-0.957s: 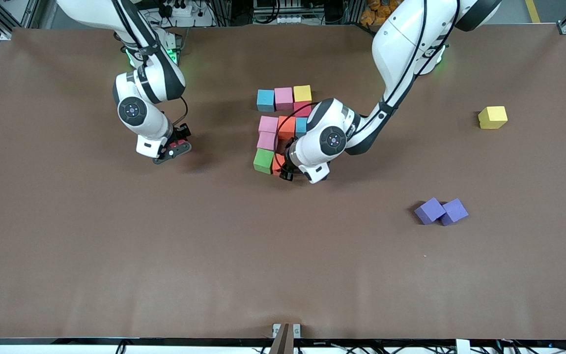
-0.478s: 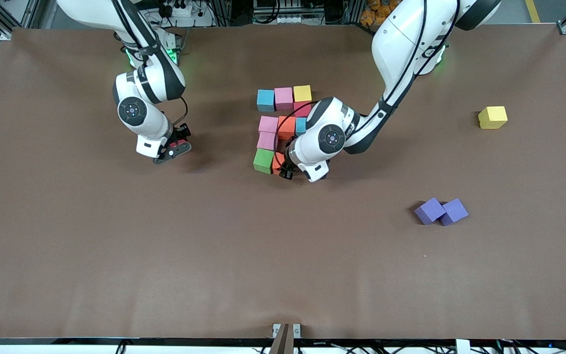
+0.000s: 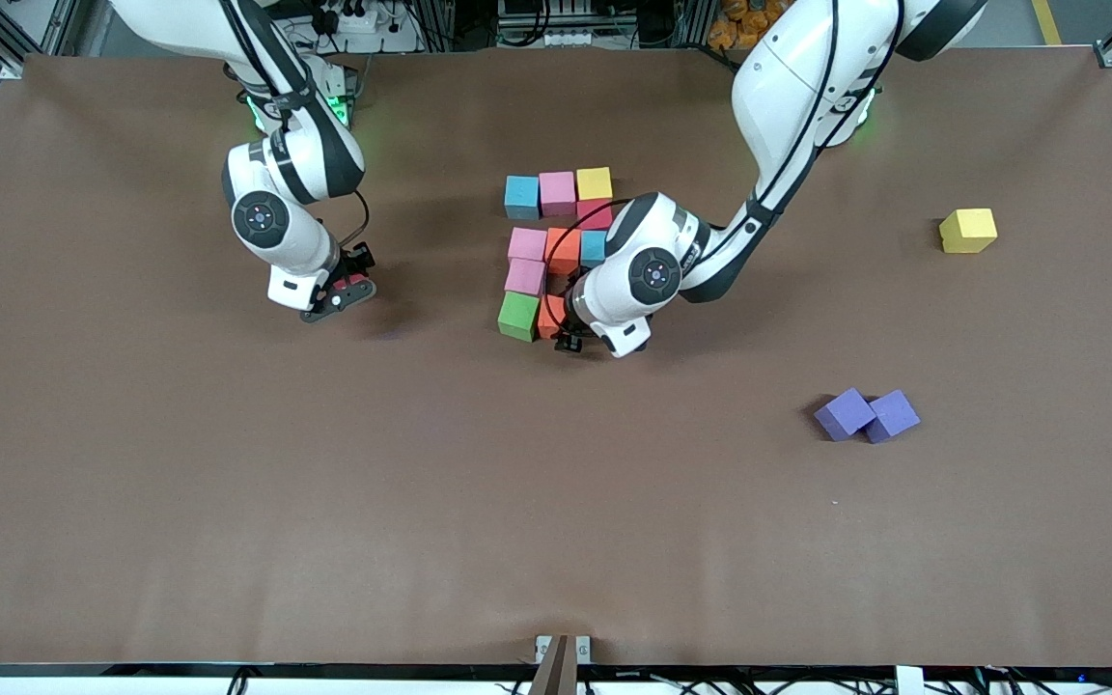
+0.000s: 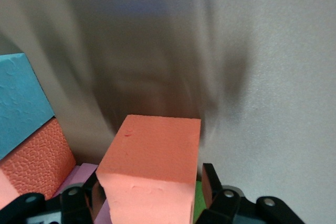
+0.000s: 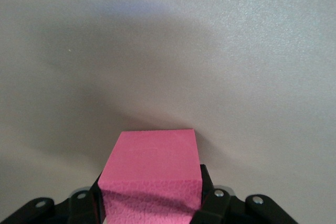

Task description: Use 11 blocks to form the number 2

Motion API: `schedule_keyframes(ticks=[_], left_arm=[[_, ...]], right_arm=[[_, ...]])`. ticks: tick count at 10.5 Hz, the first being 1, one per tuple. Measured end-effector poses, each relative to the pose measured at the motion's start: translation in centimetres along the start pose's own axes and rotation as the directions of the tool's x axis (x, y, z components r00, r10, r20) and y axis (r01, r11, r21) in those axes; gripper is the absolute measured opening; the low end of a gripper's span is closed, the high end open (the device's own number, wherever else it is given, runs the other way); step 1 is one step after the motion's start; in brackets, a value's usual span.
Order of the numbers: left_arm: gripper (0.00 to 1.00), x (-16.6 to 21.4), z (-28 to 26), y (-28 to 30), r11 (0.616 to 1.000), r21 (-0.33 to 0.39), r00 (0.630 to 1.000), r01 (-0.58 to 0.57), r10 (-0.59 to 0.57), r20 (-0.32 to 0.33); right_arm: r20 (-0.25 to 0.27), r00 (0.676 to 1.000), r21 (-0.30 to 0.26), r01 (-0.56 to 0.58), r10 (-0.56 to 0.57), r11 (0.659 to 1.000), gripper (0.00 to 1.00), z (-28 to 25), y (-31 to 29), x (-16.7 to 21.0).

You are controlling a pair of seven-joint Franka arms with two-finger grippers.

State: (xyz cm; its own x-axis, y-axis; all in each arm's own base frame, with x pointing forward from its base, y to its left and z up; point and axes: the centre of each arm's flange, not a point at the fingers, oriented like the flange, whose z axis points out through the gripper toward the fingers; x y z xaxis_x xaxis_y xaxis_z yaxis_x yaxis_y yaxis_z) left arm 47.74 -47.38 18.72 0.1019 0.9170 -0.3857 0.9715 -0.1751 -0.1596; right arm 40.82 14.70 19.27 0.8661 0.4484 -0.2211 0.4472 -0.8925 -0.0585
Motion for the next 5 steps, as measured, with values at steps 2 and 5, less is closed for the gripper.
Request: schedule_keyframes(ticks=[2, 5], left_arm=[[0.78, -0.2, -0.4, 0.1, 1.0, -0.006, 1.0, -0.002, 0.002, 0.002], [0.78, -0.9, -1.9, 0.1, 1.0, -0.028, 1.0, -0.013, 0.013, 0.01]], right_arm=[[0.0, 1.0, 0.0, 0.0, 0.0, 1.0, 0.67, 0.0, 0.0, 0.0], [0.003, 1.0, 0.0, 0.0, 0.0, 1.0, 0.69, 0.2, 0.0, 0.0]])
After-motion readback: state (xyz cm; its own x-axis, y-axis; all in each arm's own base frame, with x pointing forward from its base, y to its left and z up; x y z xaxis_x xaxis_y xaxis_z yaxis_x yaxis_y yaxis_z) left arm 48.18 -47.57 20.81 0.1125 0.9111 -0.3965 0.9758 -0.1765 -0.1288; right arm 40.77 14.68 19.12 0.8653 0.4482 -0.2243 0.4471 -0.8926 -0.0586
